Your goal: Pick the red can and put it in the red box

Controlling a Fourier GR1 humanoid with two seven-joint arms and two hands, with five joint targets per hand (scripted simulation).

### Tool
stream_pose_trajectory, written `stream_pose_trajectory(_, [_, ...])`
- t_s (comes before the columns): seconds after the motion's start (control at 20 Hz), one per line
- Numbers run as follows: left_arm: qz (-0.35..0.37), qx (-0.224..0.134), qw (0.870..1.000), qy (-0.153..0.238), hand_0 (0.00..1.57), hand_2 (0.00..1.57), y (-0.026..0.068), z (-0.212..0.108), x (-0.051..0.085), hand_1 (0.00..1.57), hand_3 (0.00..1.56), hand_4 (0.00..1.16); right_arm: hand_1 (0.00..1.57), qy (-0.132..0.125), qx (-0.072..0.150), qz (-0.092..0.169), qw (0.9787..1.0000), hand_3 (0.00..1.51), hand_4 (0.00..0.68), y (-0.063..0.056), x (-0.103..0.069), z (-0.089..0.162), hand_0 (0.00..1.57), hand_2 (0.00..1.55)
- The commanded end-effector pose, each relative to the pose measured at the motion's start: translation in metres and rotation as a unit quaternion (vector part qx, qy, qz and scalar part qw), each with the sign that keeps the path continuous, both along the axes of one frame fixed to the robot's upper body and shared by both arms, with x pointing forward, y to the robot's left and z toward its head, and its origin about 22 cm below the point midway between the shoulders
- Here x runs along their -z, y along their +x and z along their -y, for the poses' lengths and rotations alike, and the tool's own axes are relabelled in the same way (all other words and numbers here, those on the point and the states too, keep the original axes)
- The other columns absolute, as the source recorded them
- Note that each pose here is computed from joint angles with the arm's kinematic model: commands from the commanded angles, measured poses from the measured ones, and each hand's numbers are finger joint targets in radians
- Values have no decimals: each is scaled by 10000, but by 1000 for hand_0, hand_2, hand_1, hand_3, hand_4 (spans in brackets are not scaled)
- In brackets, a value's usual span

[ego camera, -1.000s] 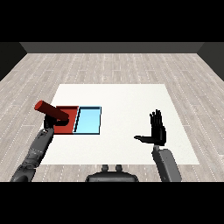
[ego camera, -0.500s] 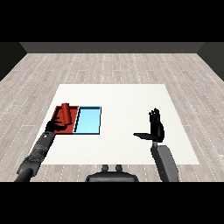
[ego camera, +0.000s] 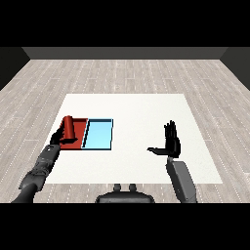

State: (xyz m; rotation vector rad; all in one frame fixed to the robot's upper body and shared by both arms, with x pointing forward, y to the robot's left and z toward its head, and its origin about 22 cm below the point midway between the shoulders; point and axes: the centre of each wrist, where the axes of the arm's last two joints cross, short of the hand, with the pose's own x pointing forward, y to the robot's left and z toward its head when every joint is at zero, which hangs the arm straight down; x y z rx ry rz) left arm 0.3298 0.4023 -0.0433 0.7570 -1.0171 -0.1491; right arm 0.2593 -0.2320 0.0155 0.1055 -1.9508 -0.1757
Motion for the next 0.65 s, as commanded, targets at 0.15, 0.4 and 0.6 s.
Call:
stream_pose_trajectory(0.15, [3034,588,9350,-1740,470,470,337,236,-345,470,0,0,0,112,-139,79,9998,0,0,-93,21,55,0,0])
stream_pose_trajectory(0.4, [4585,1355,8141,-3297,0,0,466,825,-309,0,0,0,0,7,-171,50,9998,0,0,-79,50,37,0,0])
stream_pose_trajectory(0.6, [4636,1971,7850,-3605,0,0,241,1262,-67,0,0,0,0,-201,-379,107,9990,0,0,-125,32,135,0,0])
